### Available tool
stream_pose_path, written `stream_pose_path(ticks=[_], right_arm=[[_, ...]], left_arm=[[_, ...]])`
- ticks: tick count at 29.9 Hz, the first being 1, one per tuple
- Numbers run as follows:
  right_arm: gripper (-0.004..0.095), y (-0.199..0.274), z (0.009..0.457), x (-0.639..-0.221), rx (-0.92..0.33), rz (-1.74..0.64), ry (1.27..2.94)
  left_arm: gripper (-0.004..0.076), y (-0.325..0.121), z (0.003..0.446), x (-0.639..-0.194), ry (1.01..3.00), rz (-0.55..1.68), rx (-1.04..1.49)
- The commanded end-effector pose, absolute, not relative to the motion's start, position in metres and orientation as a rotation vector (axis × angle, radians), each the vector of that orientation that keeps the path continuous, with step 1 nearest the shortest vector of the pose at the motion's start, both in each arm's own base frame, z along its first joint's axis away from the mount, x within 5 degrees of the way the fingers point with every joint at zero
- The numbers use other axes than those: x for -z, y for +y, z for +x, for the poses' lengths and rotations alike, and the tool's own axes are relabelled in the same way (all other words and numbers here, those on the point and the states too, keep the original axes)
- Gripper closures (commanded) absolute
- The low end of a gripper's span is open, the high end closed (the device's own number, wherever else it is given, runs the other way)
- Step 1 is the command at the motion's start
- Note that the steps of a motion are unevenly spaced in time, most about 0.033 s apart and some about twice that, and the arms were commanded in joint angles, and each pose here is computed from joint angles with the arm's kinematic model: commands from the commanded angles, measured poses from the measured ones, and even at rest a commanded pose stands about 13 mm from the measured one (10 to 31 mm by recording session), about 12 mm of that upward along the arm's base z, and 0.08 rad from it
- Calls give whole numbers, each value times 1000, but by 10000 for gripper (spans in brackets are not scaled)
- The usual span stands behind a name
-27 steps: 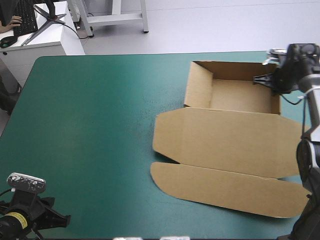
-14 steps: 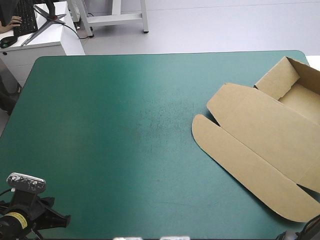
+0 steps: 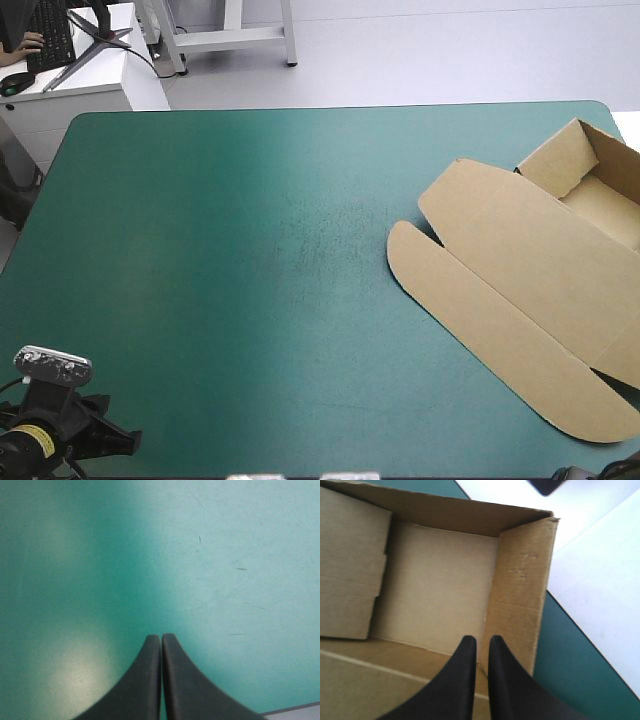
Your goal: Fold the box
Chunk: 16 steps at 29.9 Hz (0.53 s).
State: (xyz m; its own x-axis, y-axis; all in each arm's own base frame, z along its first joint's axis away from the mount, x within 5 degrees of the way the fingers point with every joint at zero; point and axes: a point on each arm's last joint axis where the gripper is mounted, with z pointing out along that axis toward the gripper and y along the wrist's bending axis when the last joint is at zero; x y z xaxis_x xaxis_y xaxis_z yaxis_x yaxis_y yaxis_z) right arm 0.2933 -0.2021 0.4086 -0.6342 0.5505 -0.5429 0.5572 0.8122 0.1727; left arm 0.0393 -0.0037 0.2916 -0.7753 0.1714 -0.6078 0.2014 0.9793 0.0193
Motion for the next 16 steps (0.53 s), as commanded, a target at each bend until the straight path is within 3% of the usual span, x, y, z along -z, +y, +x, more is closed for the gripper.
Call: stream_pose_path(ticks=[1,6,16], right_arm=[[906,-170,262,-449,-41,710,2301],[908,-128,232,-469,-84,601,2254],[908,-14,156,-479,-72,94,2246]], left_arm=[[734,-5,45,-301,2408,255,73],[734,-7,48,-304,2353,259,90],[734,-10,52,-293,2353,289,104]])
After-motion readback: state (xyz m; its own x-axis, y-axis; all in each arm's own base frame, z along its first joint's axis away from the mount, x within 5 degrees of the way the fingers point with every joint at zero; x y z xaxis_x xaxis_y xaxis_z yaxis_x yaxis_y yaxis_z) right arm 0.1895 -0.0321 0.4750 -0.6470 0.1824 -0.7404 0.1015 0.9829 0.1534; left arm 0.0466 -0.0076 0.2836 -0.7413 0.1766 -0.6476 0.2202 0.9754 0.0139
